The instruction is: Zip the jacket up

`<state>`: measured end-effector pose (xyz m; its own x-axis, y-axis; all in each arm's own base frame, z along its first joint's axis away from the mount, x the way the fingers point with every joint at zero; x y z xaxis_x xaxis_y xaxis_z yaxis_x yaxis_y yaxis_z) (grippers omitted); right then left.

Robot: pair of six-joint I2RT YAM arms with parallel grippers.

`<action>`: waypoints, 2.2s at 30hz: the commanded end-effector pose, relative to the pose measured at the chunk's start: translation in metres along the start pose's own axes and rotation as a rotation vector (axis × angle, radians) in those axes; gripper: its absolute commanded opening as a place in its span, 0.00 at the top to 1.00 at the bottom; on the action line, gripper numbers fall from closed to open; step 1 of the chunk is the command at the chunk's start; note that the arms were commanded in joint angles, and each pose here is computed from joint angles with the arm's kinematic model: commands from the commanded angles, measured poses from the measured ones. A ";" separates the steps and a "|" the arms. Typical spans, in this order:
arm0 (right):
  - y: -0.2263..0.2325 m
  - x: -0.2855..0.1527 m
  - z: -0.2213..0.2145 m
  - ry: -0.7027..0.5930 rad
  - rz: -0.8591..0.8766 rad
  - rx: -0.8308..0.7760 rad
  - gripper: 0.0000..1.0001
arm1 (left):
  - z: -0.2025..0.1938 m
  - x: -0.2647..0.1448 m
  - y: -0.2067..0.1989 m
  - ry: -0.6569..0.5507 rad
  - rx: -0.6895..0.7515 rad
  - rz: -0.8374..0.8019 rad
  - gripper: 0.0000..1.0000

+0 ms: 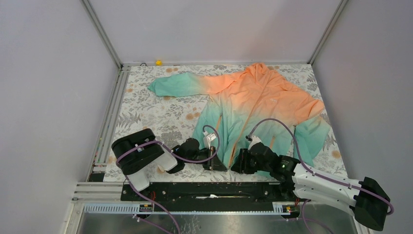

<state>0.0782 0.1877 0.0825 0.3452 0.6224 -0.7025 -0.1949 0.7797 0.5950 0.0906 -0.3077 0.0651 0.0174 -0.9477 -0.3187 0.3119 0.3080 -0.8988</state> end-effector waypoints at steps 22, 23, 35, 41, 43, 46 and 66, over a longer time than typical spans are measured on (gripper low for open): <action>0.019 0.014 0.008 -0.125 0.194 0.086 0.62 | 0.002 -0.001 -0.016 -0.024 -0.018 -0.135 1.00; 0.018 0.014 0.008 -0.120 0.187 0.087 0.62 | 0.002 -0.001 -0.015 -0.024 -0.019 -0.134 1.00; 0.013 0.009 0.003 -0.104 0.181 0.075 0.65 | 0.001 0.000 -0.014 -0.022 -0.023 -0.135 1.00; 0.013 0.010 0.001 -0.097 0.181 0.069 0.67 | 0.002 0.000 -0.015 -0.020 -0.025 -0.140 1.00; 0.013 0.010 0.001 -0.095 0.176 0.069 0.70 | 0.002 0.000 -0.015 -0.020 -0.025 -0.140 1.00; 0.013 0.010 0.003 -0.091 0.159 0.078 0.80 | 0.002 0.000 -0.013 -0.020 -0.023 -0.131 1.00; 0.012 -0.020 0.069 -0.216 -0.260 0.269 1.00 | -0.017 0.008 0.014 0.015 0.133 0.211 1.00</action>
<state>0.0983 0.1911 0.1109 0.4160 0.4389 -0.7965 0.1273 0.8391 0.5289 0.0942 -0.3302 0.0802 0.1054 -0.9420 -0.3187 0.4207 0.3326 -0.8440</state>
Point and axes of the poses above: each gripper's point midway between its finger pads, its own x axis out along the fingers, its own y axis along the line the jaws close on, z = x × y, the point moved 5 cm from there along -x, back along the fingers
